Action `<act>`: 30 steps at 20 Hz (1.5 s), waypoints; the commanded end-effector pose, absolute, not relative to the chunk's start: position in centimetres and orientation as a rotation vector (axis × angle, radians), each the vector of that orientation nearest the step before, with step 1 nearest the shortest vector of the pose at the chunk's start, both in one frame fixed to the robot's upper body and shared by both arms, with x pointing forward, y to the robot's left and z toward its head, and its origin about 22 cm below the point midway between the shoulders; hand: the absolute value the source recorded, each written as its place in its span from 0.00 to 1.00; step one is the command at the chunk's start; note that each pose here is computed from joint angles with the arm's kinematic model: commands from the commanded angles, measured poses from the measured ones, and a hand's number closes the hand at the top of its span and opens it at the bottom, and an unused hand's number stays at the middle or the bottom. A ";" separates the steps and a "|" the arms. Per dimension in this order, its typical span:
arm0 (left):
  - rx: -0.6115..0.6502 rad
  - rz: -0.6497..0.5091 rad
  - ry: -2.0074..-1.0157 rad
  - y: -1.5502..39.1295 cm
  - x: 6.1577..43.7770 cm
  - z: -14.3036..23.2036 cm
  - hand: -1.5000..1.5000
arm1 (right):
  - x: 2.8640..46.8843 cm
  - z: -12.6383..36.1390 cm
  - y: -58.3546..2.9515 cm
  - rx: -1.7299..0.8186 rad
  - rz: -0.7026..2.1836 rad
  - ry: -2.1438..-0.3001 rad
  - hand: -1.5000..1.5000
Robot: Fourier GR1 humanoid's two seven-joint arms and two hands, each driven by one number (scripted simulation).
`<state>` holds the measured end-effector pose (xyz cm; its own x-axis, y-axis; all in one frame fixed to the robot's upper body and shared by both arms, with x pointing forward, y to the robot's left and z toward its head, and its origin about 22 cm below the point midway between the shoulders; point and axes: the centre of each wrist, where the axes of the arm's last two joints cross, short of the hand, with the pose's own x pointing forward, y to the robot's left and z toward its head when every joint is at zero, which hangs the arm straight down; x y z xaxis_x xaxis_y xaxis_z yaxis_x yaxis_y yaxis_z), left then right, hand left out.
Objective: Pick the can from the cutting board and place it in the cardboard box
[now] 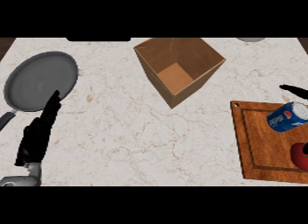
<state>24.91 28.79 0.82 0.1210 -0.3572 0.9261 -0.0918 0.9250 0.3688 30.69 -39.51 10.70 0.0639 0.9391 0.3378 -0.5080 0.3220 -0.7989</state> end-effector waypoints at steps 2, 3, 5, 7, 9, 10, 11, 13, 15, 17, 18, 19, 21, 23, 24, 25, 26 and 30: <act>0.370 -0.207 -1.443 27.5 23.9 2.1 0.50 | 30.7 8.2 -39.6 -0.548 1.168 -0.976 0.00; 0.384 -0.186 -1.436 28.8 23.1 0.8 0.50 | 31.0 11.2 -39.9 -0.526 1.185 -0.959 0.00; 0.375 -0.202 -1.452 30.1 23.0 -0.1 0.50 | 31.9 10.0 -39.9 -0.544 1.168 -0.975 0.00; 0.367 -0.183 -1.447 29.4 24.3 -0.3 0.50 | 31.7 8.3 -39.8 -0.554 1.169 -0.988 0.00; 0.376 -0.197 -1.454 27.8 24.1 1.0 0.50 | 32.4 7.3 -37.7 -0.545 1.201 -0.949 0.00; 0.371 -0.198 -1.458 28.7 23.3 0.6 0.50 | 31.8 9.3 -38.1 -0.549 1.214 -0.954 0.00; 0.394 -0.206 -1.442 28.1 25.2 1.1 0.50 | 30.3 7.1 -38.7 -0.562 1.201 -0.955 0.00; 0.376 -0.187 -1.448 28.2 23.7 1.2 0.50 | 32.6 9.1 -39.6 -0.545 1.229 -0.908 0.00; 0.371 -0.211 -1.456 28.8 23.2 1.4 0.50 | 31.9 7.5 -38.5 -0.519 1.219 -0.906 0.00; 0.373 -0.216 -1.450 28.9 24.4 2.7 0.50 | 30.9 7.0 -39.6 -0.477 1.184 -0.938 1.00; 0.383 -0.201 -1.454 28.3 24.4 -0.3 0.50 | 32.7 6.0 -38.7 -0.504 1.201 -0.957 1.00; 0.376 -0.204 -1.446 27.8 24.2 0.5 0.50 | 31.0 6.8 -39.8 -0.544 1.235 -0.990 1.00; 0.373 -0.202 -1.451 29.3 23.5 0.8 0.50 | 31.7 6.5 -39.1 -0.674 1.222 -1.041 1.00; 0.371 -0.204 -1.458 28.2 25.1 2.3 0.50 | 32.1 9.4 -39.6 -0.756 1.204 -1.086 1.00; 0.376 -0.198 -1.440 27.9 23.2 0.5 0.50 | 31.9 7.9 -38.6 -0.752 1.207 -1.084 1.00; 0.383 -0.199 -1.446 29.2 24.4 0.0 0.50 | 32.0 6.8 -39.6 -0.768 1.224 -1.096 1.00; 0.376 -0.198 -1.448 28.9 24.6 0.3 0.50 | 31.6 6.9 -38.8 -0.775 1.195 -1.139 1.00; 0.379 -0.200 -1.457 28.2 23.3 1.1 0.50 | 32.0 4.8 -36.5 -0.926 1.160 -1.039 1.00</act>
